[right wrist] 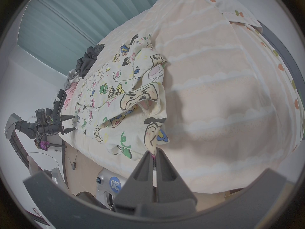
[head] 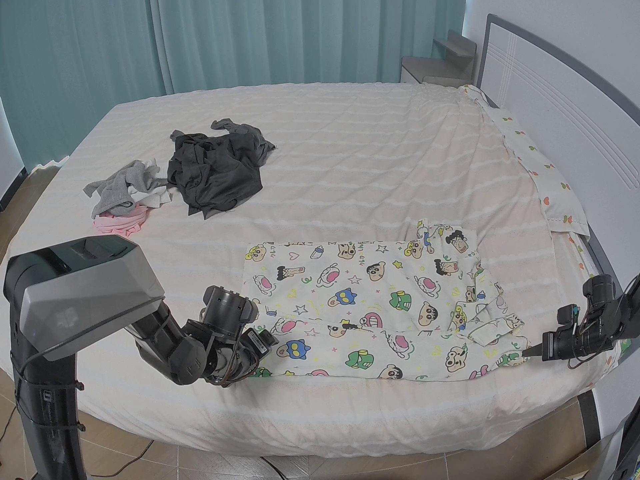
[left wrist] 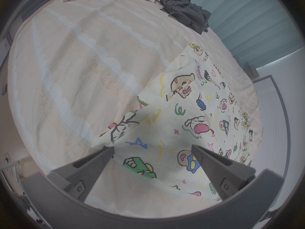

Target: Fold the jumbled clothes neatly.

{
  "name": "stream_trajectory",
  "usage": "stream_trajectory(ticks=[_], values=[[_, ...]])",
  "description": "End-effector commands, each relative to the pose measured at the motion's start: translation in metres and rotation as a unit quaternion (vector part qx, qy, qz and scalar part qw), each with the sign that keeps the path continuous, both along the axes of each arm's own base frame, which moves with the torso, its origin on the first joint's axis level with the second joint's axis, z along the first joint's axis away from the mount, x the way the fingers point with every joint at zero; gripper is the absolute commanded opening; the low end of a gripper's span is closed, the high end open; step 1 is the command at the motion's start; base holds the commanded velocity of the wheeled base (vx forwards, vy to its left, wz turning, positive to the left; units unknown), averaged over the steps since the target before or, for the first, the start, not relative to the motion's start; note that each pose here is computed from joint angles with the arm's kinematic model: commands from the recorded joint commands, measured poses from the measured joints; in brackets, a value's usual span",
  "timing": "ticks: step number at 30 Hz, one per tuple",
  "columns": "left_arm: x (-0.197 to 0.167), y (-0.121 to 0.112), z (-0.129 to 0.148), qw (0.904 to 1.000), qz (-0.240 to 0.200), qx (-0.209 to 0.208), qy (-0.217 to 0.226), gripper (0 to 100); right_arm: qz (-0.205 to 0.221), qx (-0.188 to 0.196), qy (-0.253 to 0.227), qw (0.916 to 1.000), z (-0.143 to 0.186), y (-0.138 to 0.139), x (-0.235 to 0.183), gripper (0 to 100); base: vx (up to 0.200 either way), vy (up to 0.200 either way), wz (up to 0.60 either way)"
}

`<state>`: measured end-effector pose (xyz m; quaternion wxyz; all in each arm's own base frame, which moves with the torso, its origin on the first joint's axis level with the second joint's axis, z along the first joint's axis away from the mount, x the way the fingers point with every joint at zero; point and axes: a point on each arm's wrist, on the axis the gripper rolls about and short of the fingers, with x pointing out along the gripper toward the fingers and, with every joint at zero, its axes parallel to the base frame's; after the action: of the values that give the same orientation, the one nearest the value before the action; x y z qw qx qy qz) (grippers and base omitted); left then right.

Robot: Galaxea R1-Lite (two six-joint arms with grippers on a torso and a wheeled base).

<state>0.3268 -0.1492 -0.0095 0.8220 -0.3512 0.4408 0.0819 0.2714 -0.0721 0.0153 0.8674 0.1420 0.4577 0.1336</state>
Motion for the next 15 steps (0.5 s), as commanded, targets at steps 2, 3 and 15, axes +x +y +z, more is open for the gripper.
stream_trajectory(ticks=[2, 3, 15], values=[[0.000, 0.000, -0.001, 1.0000, 0.000, 0.001, 0.001, 100, 0.011, 0.000, 0.004, 0.9999, -0.004, 0.004, 0.004, 0, 0.000, 0.000, 0.00], [0.000, 0.000, -0.001, 1.0000, 0.002, 0.000, 0.002, 100, 0.011, 0.000, 0.005, 0.9999, -0.004, 0.004, 0.004, 0, 0.000, 0.000, 0.00], [-0.002, 0.005, 0.021, 0.9997, 0.008, -0.013, -0.021, 100, -0.019, -0.017, 0.010, 0.9996, -0.003, -0.007, -0.002, 100, 0.000, 0.000, 0.00]])
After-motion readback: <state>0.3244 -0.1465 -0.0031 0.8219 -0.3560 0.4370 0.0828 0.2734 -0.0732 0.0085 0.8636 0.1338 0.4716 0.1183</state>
